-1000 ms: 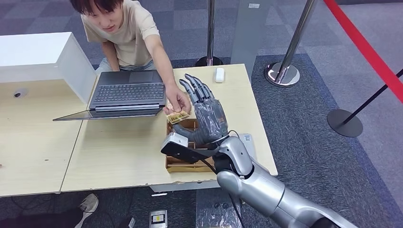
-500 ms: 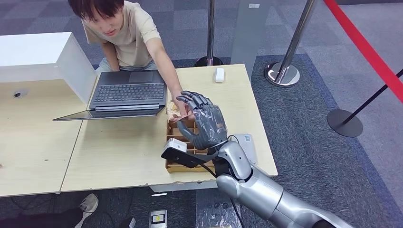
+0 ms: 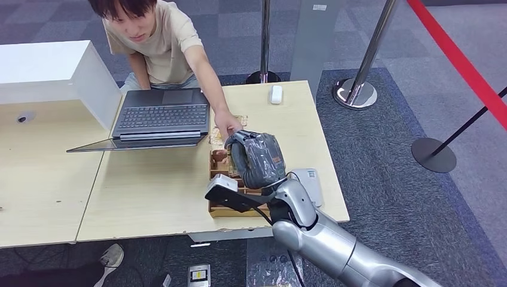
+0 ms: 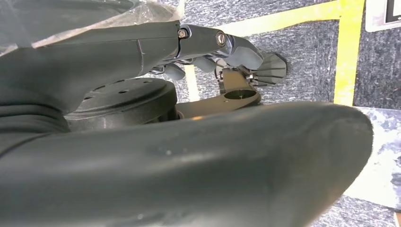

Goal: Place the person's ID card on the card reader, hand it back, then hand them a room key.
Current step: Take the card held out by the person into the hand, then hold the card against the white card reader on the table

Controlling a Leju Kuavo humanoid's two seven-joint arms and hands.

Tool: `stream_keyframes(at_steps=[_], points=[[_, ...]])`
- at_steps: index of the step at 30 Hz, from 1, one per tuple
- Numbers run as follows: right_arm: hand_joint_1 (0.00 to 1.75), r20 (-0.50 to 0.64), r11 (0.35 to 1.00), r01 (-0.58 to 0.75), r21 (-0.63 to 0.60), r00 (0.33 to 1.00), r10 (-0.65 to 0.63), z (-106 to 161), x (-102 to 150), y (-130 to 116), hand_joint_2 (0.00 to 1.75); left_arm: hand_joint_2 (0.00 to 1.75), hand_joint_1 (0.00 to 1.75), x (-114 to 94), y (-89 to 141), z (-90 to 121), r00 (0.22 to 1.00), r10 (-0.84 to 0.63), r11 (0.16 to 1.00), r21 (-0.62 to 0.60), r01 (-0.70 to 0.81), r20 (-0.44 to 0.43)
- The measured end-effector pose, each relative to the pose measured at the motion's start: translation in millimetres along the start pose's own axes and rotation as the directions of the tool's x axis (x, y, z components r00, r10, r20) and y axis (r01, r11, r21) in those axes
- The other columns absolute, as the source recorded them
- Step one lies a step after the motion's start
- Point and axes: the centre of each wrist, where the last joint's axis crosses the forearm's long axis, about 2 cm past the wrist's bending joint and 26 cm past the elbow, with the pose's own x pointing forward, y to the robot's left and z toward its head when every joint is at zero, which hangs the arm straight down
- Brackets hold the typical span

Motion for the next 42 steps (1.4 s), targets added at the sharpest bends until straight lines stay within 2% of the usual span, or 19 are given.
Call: stream_keyframes(at_steps=[6, 12, 16, 22, 27, 32, 37, 42], points=[[1.75, -0.015, 0.999, 0.033, 0.003, 0.999, -0.033, 1.6, 0.0, 0.9, 1.75, 0.00, 0.00, -0.1, 0.1, 0.0, 1.000, -0.001, 1.000, 0.002, 0.001, 0.006], [1.75, -0.149, 0.981, 0.195, -0.001, 0.970, -0.192, 13.5, -10.8, -0.1, 1.75, 0.00, 0.00, -4.7, 0.5, 0.3, 1.000, 0.016, 1.000, 0.017, -0.017, 0.025], [1.75, -0.278, 0.980, 0.199, -0.022, 0.940, -0.197, 31.0, -40.2, -7.9, 1.75, 0.00, 0.00, -11.3, 1.0, 0.9, 0.999, 0.032, 0.999, 0.027, -0.033, 0.027], [1.75, -0.455, 0.988, 0.149, -0.050, 0.877, -0.155, 74.0, -95.4, -25.4, 1.75, 0.00, 0.00, -19.5, 1.5, 1.7, 0.999, 0.047, 0.998, 0.039, -0.048, 0.020], [1.75, -0.577, 0.995, 0.080, -0.063, 0.810, -0.102, 110.9, -137.2, -43.0, 1.75, 0.00, 0.00, -21.3, 1.5, 1.9, 0.998, 0.054, 0.998, 0.041, -0.055, 0.024], [1.75, -0.658, 0.998, 0.035, -0.053, 0.751, -0.061, 141.5, -165.7, -54.6, 1.75, 0.00, 0.00, -21.2, 1.7, 1.8, 0.998, 0.064, 0.997, 0.043, -0.065, 0.024], [1.75, -0.707, 0.998, 0.061, -0.028, 0.704, -0.062, 166.7, -174.2, -47.9, 1.75, 0.00, 0.00, -20.6, 1.1, 1.8, 0.998, 0.066, 0.997, 0.043, -0.067, 0.025], [1.75, -0.722, 0.991, 0.129, -0.033, 0.683, -0.113, 180.9, -166.5, -27.2, 1.75, 0.00, 0.00, -19.1, -1.2, 1.8, 0.998, 0.063, 0.997, 0.039, -0.064, 0.030]])
